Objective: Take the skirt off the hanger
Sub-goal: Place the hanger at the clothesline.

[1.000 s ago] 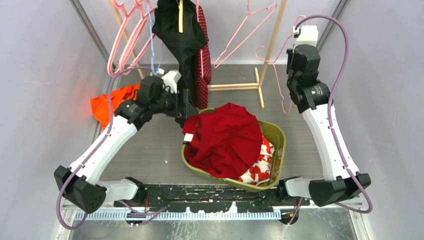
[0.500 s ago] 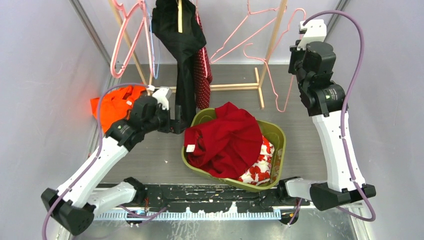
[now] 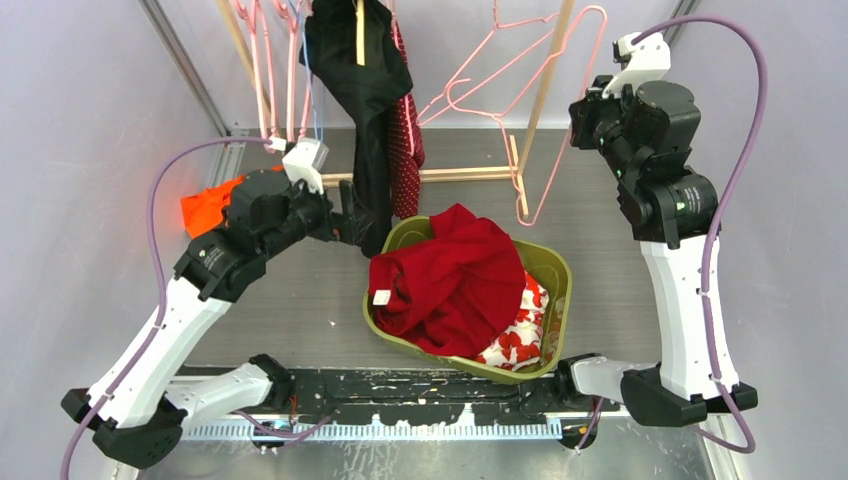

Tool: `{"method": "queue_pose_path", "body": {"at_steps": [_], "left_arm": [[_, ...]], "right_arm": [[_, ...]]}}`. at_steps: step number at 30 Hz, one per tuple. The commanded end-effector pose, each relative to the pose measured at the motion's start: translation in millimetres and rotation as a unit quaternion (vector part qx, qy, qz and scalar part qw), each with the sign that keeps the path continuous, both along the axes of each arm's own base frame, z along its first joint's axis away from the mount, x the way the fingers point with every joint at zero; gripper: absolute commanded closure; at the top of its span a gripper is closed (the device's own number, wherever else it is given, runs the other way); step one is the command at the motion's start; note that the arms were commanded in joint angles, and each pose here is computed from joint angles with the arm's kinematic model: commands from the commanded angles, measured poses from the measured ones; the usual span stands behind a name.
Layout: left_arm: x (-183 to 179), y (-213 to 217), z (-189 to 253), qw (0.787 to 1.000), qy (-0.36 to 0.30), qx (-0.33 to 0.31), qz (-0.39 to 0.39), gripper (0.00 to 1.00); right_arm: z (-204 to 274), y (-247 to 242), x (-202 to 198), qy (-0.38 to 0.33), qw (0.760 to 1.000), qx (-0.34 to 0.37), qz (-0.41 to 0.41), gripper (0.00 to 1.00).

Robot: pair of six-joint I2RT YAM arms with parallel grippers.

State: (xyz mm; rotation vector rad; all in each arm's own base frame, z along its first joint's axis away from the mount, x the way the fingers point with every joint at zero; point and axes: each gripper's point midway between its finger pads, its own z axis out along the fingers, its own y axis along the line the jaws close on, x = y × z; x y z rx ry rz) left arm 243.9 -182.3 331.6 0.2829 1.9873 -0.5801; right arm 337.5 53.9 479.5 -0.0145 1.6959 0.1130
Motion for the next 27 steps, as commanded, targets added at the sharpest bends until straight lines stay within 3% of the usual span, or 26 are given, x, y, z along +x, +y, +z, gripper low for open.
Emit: {"method": "queue_pose_path", "body": {"at_steps": [1,17,27], "left_arm": [[12.1,-21.4,49.3,0.997,-0.068,-0.018,-0.028,0.04],[62.8,-118.7,95.2,0.982,-0.146,-0.047,-0.114,0.04],[53.4,-141.1,127.2,0.966,-0.172,-0.121,-0.151,0.0]], "right_arm": [[27.3,15.8,-19.6,-0.033,0.998,0.045,0.043,0.99],[92.9,63.4,-23.5,-0.093,0.963,0.204,0.148,0.99],[94.8,78.0,-7.8,-0.093,0.947,0.255,0.172,0.99]]}}
